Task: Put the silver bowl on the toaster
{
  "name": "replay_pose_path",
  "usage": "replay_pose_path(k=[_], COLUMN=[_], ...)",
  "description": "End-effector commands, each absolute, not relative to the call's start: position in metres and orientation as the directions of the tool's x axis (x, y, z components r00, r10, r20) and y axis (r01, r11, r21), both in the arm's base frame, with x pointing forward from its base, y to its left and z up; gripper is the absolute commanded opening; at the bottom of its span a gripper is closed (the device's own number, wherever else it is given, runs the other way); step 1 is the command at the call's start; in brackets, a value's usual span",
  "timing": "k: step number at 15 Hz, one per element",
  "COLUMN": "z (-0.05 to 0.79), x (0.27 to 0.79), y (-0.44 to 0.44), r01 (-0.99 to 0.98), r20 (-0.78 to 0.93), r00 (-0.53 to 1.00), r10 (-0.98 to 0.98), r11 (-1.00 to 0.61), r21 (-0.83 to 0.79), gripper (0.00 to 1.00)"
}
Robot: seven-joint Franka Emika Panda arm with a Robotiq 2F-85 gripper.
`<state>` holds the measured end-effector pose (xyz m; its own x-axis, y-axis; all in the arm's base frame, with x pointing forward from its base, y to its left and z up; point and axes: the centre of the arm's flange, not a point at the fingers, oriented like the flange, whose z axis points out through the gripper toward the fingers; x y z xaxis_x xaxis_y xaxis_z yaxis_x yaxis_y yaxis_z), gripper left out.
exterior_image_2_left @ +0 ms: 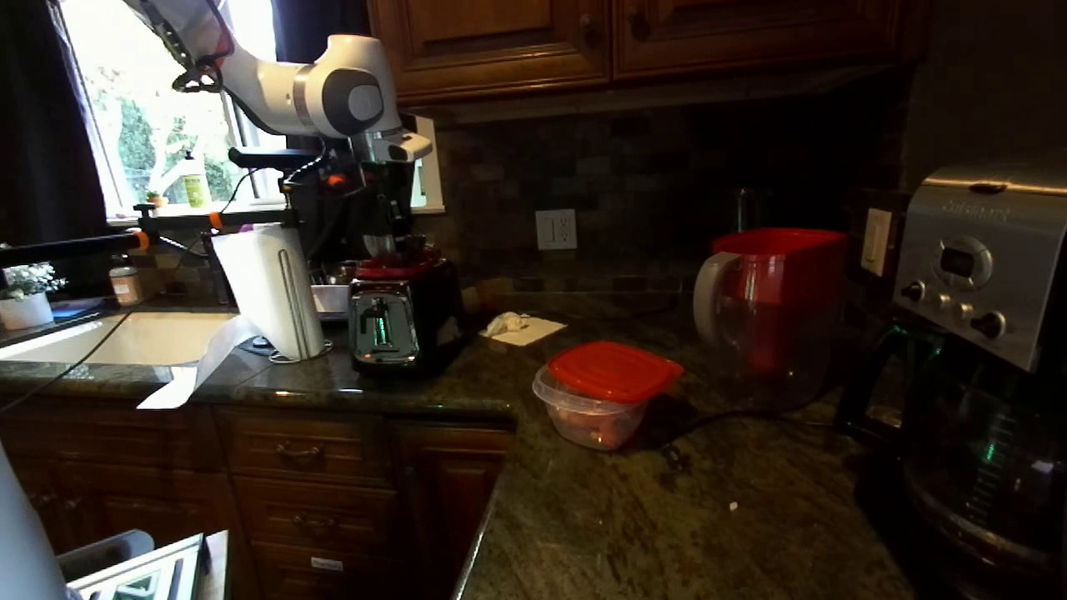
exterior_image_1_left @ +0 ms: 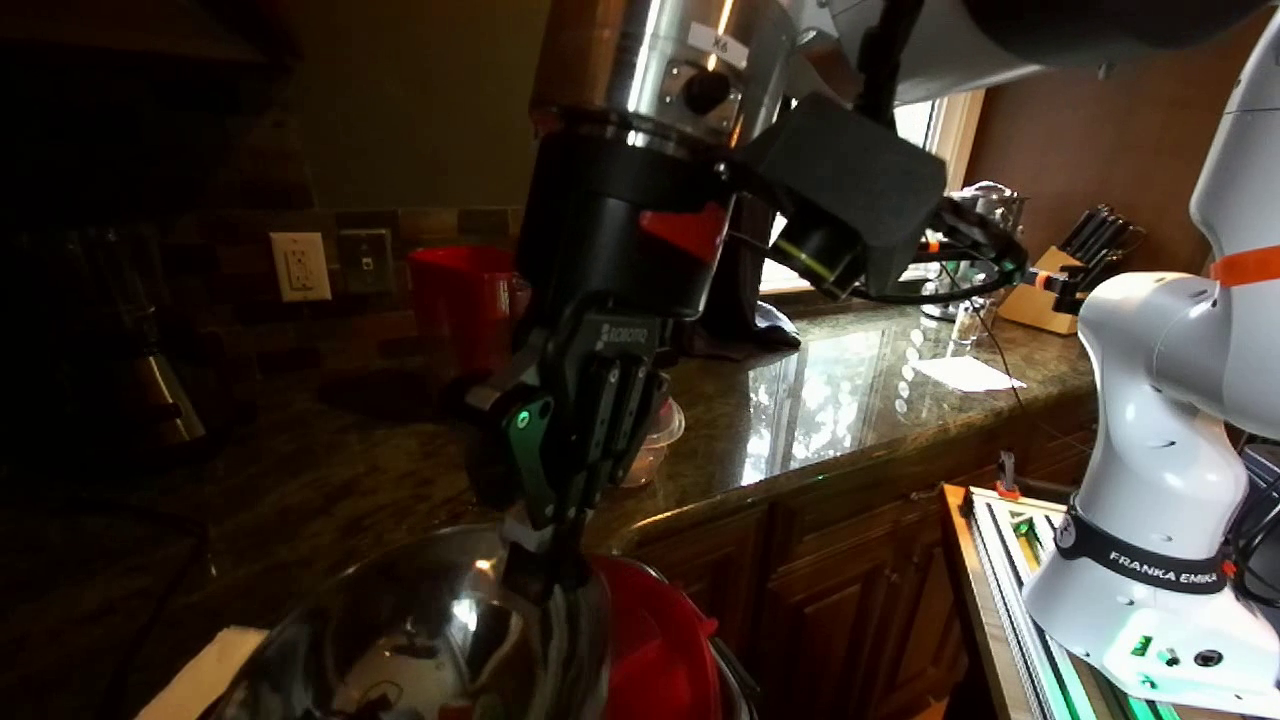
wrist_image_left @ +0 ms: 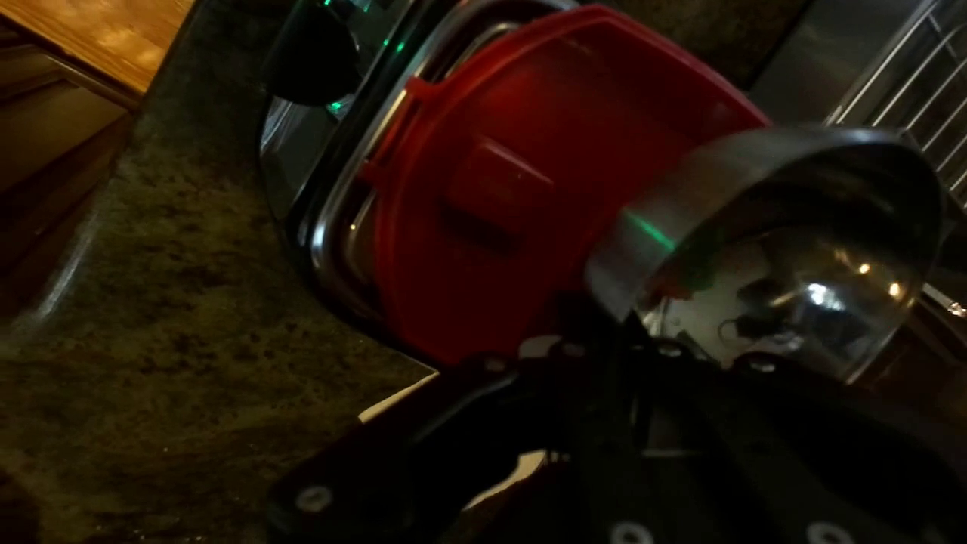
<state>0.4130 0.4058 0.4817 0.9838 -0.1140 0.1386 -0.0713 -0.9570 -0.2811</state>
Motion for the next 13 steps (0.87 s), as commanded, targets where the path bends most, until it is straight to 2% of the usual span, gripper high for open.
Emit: replay_pose_path(k=[1,8,9,11,12,13], z=[0.483,0.525,0.533,0.545,0.540,0.547], x=[0.417,0.409,0.407,0.404,0.424,0.424], y=[0.414,0.373,0.358,0.334,0.365,0.358], r01=[-0.104,-0.139,-0.175,-0.217,-0.174,-0.179], r20=[0.153,0.171,0.189,0.210,0.191,0.203], r00=[0.977,0.963,0.948,0.925,0.948,0.942], r10=[-0.150,-0.206,-0.255,-0.317,-0.256,-0.266], r11=[-0.956,-0.930,-0.918,-0.894,-0.916,-0.912], r21=[-0.274,-0.342,-0.357,-0.393,-0.363,-0.368], gripper=[0.43,0.95,0.99,1.00,1.00,1.00])
